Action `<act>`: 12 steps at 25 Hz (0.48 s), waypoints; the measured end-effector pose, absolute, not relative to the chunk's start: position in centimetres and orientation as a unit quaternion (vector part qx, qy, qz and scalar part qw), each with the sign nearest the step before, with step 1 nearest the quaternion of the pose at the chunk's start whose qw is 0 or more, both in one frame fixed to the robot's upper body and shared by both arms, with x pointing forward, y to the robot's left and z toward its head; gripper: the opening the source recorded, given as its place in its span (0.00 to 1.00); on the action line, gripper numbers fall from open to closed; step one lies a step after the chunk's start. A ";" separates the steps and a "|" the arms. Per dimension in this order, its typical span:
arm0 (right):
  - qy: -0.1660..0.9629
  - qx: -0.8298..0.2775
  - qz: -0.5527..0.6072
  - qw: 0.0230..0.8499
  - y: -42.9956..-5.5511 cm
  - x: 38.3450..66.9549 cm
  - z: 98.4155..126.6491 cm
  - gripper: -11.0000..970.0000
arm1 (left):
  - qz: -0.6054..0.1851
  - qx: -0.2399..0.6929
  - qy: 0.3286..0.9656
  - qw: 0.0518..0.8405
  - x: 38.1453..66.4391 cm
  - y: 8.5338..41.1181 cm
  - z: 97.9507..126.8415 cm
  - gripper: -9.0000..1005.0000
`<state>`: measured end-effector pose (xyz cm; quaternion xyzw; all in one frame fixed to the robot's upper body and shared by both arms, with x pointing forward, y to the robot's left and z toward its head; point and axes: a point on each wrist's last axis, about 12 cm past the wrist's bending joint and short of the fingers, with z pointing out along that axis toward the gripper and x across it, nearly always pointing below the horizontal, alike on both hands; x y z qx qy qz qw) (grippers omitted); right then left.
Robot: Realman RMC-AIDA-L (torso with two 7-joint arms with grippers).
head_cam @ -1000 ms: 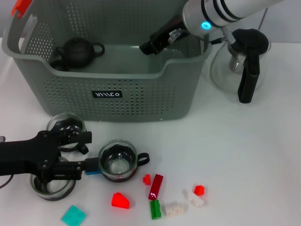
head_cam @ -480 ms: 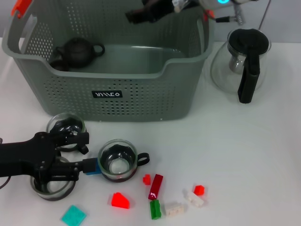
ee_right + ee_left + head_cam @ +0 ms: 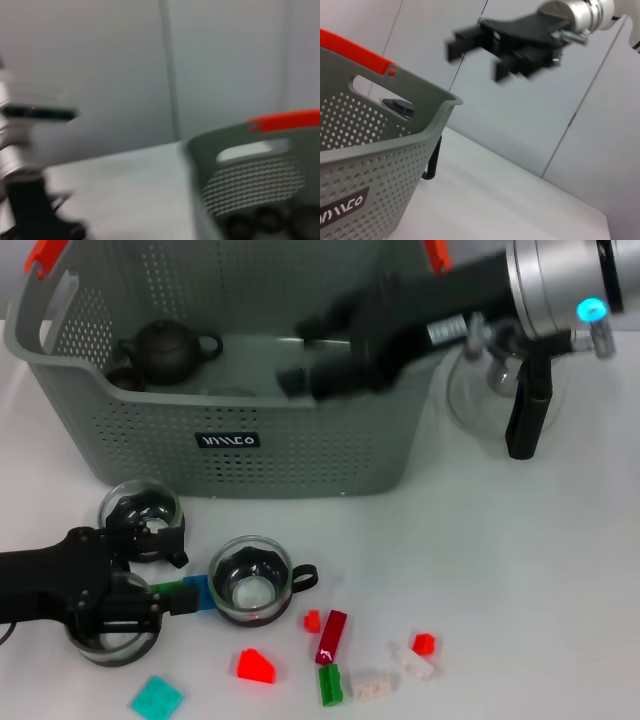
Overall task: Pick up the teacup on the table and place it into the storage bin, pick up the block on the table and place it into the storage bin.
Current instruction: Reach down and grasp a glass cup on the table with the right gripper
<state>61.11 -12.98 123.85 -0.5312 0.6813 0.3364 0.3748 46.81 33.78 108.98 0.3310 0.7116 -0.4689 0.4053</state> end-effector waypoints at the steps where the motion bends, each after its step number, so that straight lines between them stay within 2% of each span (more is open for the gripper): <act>1: 0.678 -0.542 0.339 0.364 -13.0 60.7 123.7 0.69 | -0.468 0.331 0.712 0.406 46.7 33.8 109.0 0.86; 5: 0.669 -0.595 0.330 0.299 -12.5 59.4 122.6 0.69 | -0.464 0.329 0.716 0.406 46.4 34.2 108.9 0.86; 11: 0.666 -0.658 0.274 0.221 -9.1 57.9 120.0 0.70 | -0.453 0.311 0.726 0.412 45.7 35.3 108.7 0.87; 12: 0.663 -0.666 0.265 0.214 -8.4 57.8 119.8 0.78 | -0.451 0.308 0.728 0.415 45.6 35.5 108.7 0.87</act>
